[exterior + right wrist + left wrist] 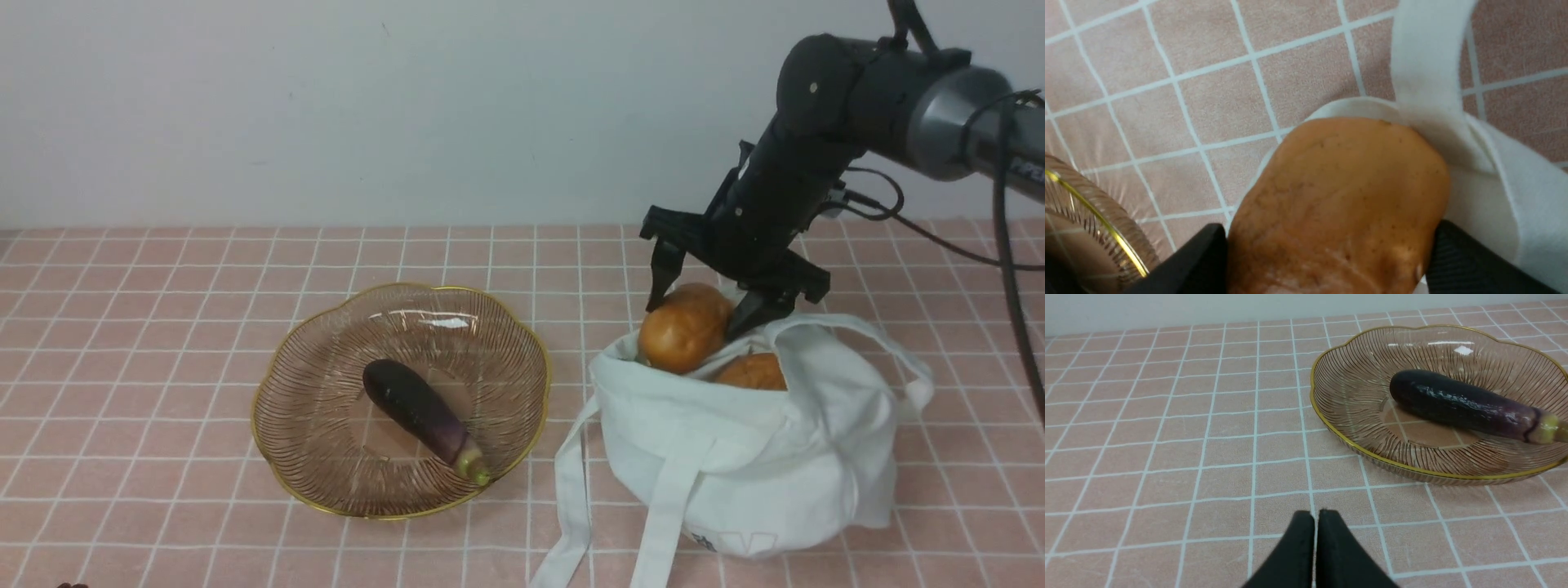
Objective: Take vegetables from bag on pink coffee tablecloth place on plate.
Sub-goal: 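Take the potato out of the bag and place it in the dish with the right gripper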
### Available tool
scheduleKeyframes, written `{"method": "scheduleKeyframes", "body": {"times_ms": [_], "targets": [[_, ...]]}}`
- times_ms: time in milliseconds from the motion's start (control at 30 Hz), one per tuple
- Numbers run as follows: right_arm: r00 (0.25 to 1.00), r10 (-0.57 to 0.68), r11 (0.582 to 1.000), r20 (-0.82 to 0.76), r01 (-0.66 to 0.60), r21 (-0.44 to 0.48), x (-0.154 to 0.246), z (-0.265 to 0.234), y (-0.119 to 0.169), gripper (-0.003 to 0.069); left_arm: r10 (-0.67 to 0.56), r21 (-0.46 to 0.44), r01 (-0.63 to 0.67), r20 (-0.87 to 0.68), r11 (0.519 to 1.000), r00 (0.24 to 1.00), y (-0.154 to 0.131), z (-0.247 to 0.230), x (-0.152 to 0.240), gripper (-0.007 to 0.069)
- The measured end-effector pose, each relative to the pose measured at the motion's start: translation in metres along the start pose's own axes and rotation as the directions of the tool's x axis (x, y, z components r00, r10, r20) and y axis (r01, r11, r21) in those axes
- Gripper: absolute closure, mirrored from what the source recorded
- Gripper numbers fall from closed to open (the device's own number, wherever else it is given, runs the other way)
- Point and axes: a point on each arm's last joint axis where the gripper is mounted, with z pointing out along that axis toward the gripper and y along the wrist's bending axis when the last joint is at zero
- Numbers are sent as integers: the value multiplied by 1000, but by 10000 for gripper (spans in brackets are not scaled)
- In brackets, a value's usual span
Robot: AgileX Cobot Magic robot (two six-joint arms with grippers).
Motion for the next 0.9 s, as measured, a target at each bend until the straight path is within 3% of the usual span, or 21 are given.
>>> {"method": "scheduleKeyframes", "body": {"times_ms": [133, 333, 467, 567, 633, 733, 767, 900], "targets": [[992, -112, 994, 66, 113, -4, 3, -30, 3, 100, 0, 0, 0, 0, 1000, 1000, 0, 0, 0, 631], [970, -186, 980, 156, 194, -38, 13, -78, 9, 100, 0, 0, 0, 0, 1000, 1000, 0, 0, 0, 631], [944, -260, 951, 203, 287, -112, 27, -108, 19, 100, 0, 0, 0, 0, 1000, 1000, 0, 0, 0, 631], [878, -395, 863, 270, 455, -218, 50, -125, 50, 100, 0, 0, 0, 0, 1000, 1000, 0, 0, 0, 631], [806, -503, 771, 311, 581, -259, 70, -121, 78, 100, 0, 0, 0, 0, 1000, 1000, 0, 0, 0, 631], [692, -636, 656, 342, 718, -233, 91, -93, 111, 100, 0, 0, 0, 0, 1000, 1000, 0, 0, 0, 631], [659, -667, 630, 347, 748, -210, 95, -78, 121, 100, 0, 0, 0, 0, 1000, 1000, 0, 0, 0, 631], [602, -735, 597, 311, 793, -123, 97, -31, 132, 100, 0, 0, 0, 0, 1000, 1000, 0, 0, 0, 631]]}}
